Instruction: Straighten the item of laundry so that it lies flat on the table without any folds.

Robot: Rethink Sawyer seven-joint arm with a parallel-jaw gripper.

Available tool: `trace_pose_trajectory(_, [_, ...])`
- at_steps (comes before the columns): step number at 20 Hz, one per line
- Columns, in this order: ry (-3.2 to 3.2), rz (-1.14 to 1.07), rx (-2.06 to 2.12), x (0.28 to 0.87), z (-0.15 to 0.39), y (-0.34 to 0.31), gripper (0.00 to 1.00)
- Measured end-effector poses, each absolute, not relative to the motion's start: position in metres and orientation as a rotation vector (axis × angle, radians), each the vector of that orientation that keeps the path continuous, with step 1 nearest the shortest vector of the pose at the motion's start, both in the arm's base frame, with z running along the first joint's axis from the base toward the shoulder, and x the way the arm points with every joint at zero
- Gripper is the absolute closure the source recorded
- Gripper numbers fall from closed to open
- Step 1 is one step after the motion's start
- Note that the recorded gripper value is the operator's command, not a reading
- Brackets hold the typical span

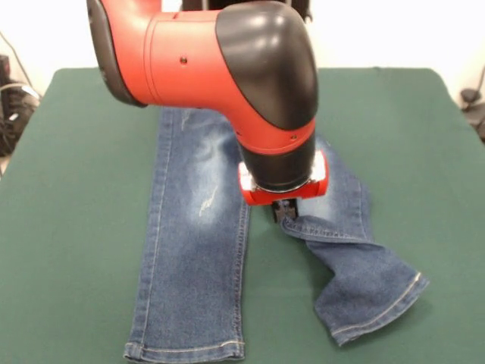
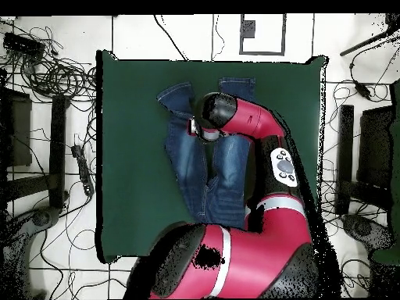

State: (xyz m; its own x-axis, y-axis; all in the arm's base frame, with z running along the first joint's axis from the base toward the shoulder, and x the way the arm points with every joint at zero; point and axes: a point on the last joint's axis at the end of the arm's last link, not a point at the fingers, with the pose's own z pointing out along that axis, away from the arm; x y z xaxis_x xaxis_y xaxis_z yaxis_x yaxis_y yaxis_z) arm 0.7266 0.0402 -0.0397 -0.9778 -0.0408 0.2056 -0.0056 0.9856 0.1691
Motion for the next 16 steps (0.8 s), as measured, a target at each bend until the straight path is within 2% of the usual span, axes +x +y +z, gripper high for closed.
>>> trace_pose_trajectory(16, [-2.959,-0.231,0.042,0.7259,-0.0396,0.0414,1.0])
